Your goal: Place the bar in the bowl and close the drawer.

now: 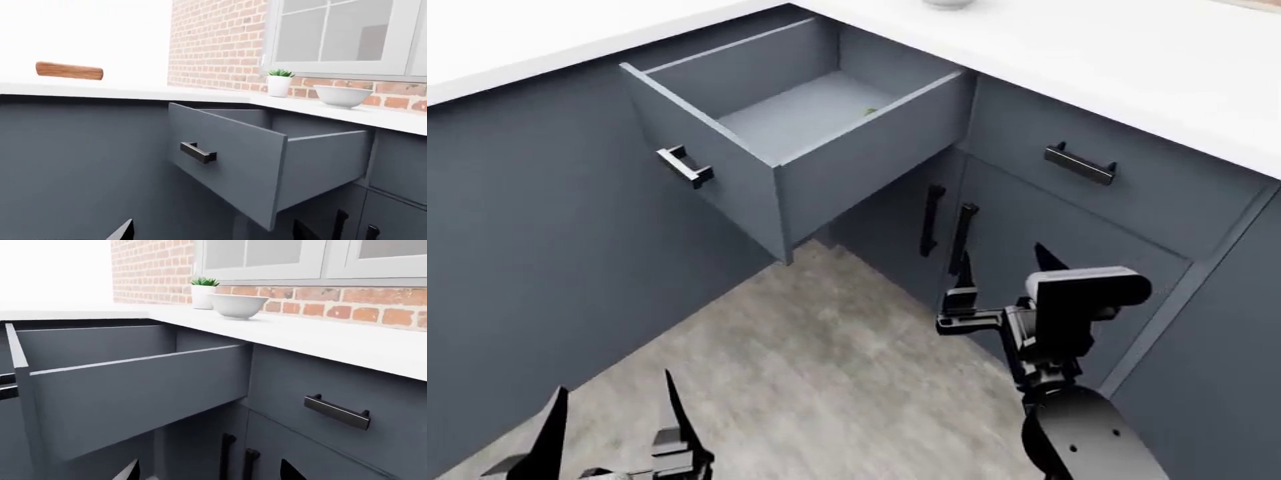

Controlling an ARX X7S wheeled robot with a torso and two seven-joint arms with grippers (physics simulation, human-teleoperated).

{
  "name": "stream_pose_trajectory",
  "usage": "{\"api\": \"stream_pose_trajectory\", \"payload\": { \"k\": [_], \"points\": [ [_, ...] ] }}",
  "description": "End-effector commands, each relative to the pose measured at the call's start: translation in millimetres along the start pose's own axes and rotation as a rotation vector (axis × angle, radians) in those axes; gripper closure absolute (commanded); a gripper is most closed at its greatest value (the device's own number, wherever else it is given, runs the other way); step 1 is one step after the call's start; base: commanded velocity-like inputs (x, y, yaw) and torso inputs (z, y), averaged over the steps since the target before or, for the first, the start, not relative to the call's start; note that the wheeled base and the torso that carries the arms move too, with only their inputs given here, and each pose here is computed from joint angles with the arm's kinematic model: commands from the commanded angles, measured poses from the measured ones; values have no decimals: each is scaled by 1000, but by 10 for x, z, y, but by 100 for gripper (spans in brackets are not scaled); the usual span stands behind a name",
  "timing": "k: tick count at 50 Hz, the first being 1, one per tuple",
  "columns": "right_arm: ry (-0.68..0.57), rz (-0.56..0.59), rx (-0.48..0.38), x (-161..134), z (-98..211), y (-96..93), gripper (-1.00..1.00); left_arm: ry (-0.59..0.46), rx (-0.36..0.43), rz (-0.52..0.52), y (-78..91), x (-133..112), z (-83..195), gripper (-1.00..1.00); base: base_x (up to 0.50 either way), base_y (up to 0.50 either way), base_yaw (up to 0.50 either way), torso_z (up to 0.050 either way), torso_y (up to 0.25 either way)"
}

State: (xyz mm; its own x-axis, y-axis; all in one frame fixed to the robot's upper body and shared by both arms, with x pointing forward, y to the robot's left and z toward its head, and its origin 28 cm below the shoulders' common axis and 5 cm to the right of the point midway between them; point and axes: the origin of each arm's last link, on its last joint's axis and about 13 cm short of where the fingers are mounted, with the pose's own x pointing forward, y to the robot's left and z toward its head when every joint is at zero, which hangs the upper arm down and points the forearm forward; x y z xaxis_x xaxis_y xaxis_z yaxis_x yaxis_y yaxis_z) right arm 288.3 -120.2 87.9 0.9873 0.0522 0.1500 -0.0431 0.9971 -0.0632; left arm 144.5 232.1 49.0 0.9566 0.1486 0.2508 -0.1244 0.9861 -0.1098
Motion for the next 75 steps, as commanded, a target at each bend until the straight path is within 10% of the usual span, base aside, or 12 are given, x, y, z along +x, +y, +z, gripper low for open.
{"api": "stream_pose_trajectory", "payload": {
  "k": [1, 5, 25, 75],
  "points": [
    [-38, -22, -66, -434, 18, 74, -100, -92, -13, -10, -64, 167, 228, -100, 0, 0, 0, 0, 0],
    [-257, 36, -53, -1009, 435, 332, -100, -284, 4, -18, -134, 342, 614, -100, 0, 0, 0, 0, 0],
    [-492, 59, -87, -1110, 954, 375, -100, -541, 15, 29, -121, 294, 1066, -100, 0, 0, 0, 0, 0],
    [-489, 83, -57, -1125, 942, 349, -100, -528, -17, 58, -77, 241, 1056, -100, 304, 178, 0, 0, 0]
  ]
}}
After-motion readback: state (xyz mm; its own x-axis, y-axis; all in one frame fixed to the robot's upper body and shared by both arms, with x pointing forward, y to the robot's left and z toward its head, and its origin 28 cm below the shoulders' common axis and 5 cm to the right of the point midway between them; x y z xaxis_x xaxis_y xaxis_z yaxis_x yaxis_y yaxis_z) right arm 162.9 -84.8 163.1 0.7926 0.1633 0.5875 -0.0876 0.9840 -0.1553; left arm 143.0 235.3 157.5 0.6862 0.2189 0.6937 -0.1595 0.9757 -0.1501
